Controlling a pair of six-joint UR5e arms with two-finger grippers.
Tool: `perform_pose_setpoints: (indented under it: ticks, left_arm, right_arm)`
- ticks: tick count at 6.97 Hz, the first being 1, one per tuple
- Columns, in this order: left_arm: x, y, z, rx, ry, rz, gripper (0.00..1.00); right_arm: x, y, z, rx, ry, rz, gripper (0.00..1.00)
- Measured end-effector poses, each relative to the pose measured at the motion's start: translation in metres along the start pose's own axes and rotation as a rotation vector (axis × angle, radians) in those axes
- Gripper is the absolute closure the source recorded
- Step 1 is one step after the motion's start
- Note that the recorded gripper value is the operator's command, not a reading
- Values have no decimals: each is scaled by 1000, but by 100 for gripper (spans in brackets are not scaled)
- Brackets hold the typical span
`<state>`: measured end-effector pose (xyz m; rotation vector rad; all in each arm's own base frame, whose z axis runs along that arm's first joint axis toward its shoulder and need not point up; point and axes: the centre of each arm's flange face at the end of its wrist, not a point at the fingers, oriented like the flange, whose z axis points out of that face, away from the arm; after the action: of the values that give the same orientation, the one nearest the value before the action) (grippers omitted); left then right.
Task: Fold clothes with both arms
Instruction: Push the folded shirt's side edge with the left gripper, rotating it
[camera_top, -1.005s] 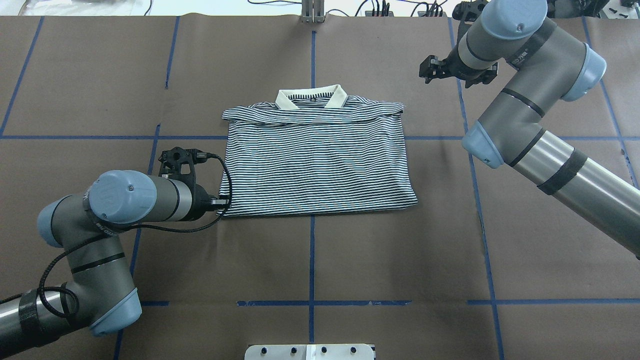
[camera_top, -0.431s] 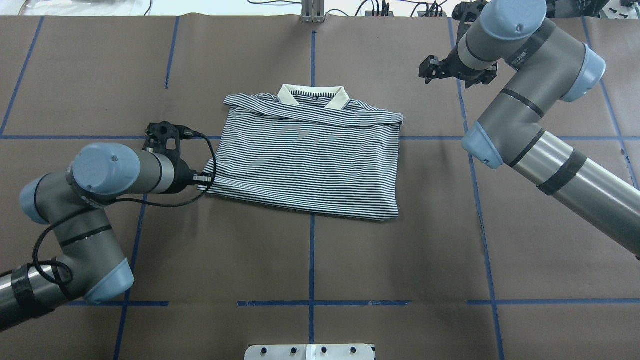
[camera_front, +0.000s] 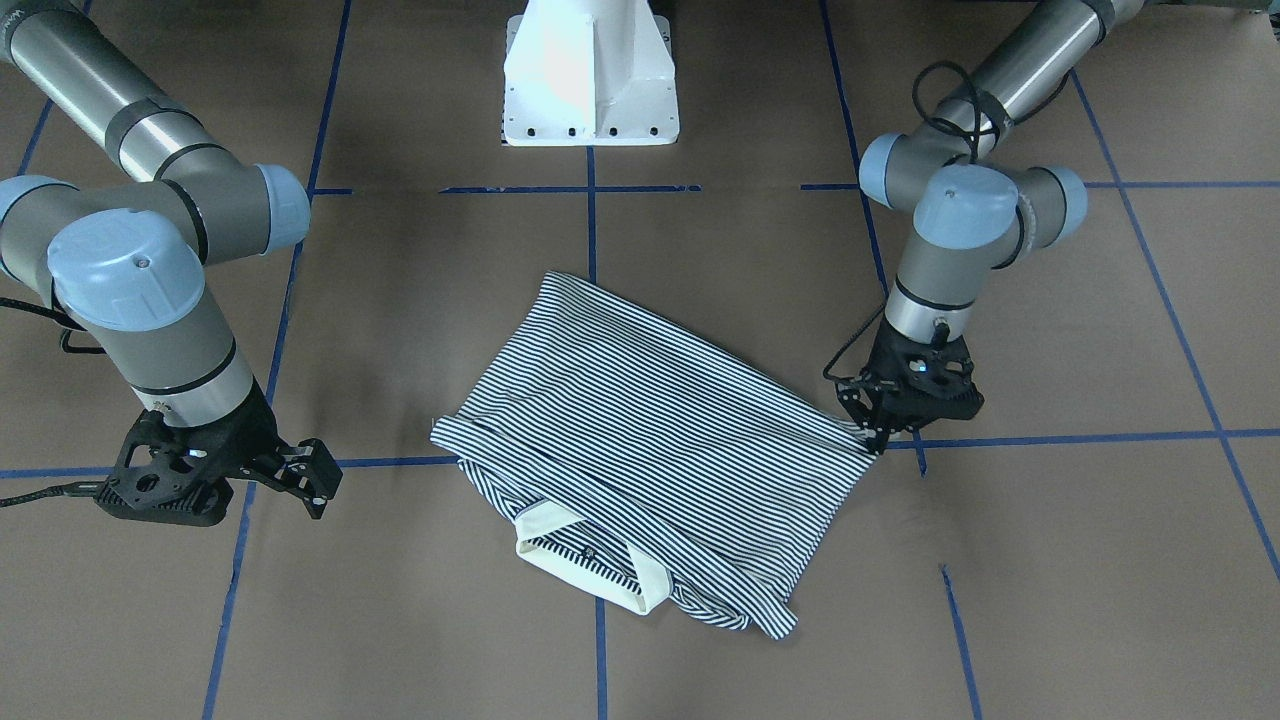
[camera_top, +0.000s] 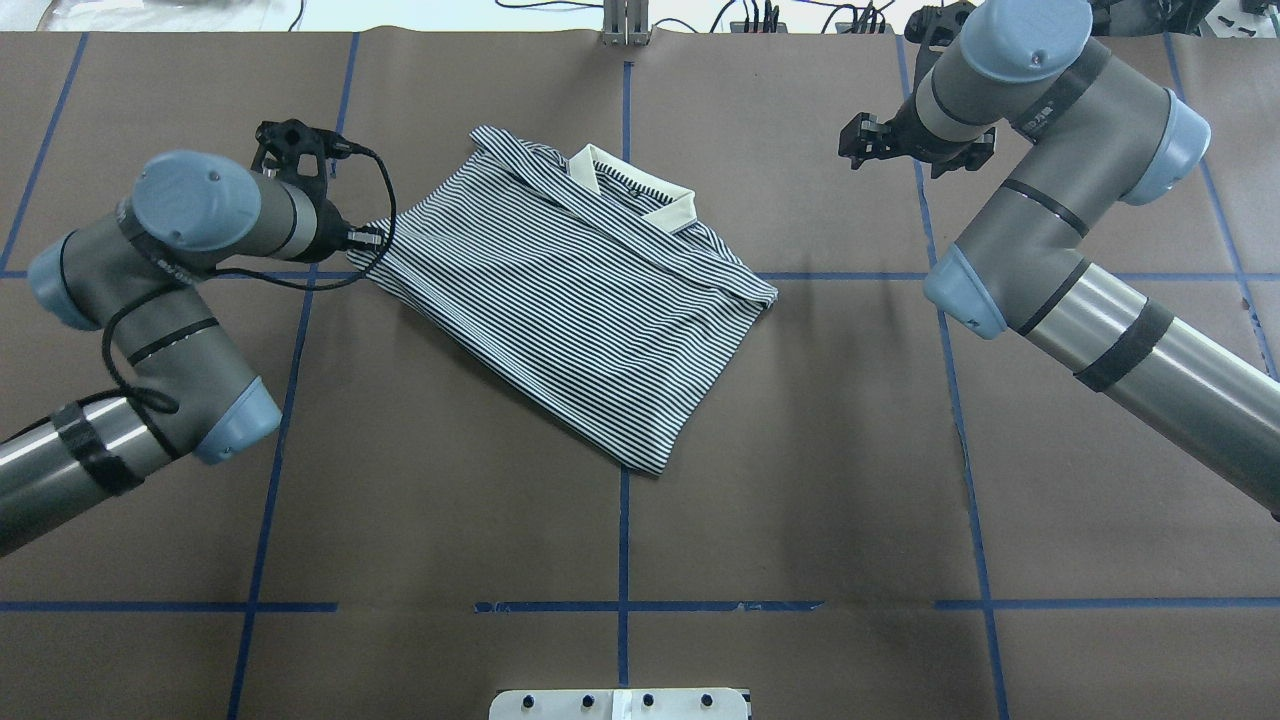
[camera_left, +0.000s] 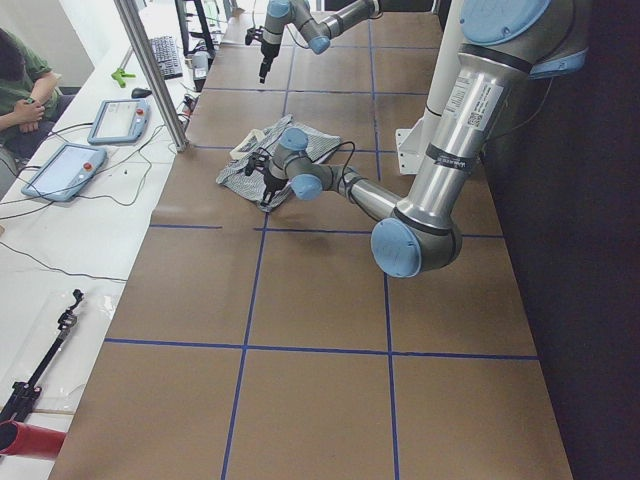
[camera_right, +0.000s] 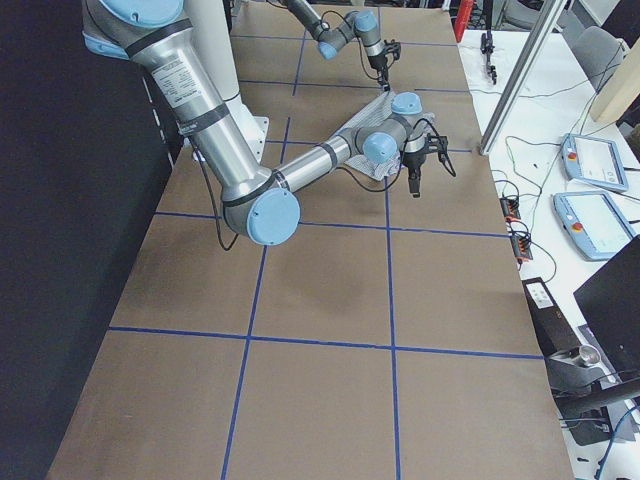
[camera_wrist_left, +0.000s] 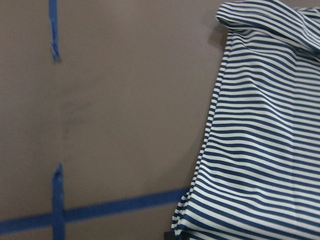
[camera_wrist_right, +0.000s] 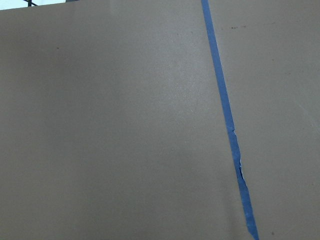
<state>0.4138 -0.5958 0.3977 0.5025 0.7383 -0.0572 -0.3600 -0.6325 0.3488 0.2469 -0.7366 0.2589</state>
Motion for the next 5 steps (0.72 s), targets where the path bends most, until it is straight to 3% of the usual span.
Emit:
perform_pose_setpoints:
  ticks: [2, 3, 4, 5]
  left_arm:
    - [-3, -81, 38, 78, -66, 9, 100]
    - [-12, -105, 50, 103, -83, 27, 16]
    - [-20, -115, 54, 119, -91, 49, 0]
    - [-29, -120, 53, 130, -90, 91, 0]
  right_arm:
    - [-1, 0, -1, 1, -2, 0, 0]
    - [-2, -1, -1, 2, -3, 0, 0]
    - [-4, 0, -2, 3, -5, 1, 0]
    - [-9, 1, -2, 3, -9, 19, 1]
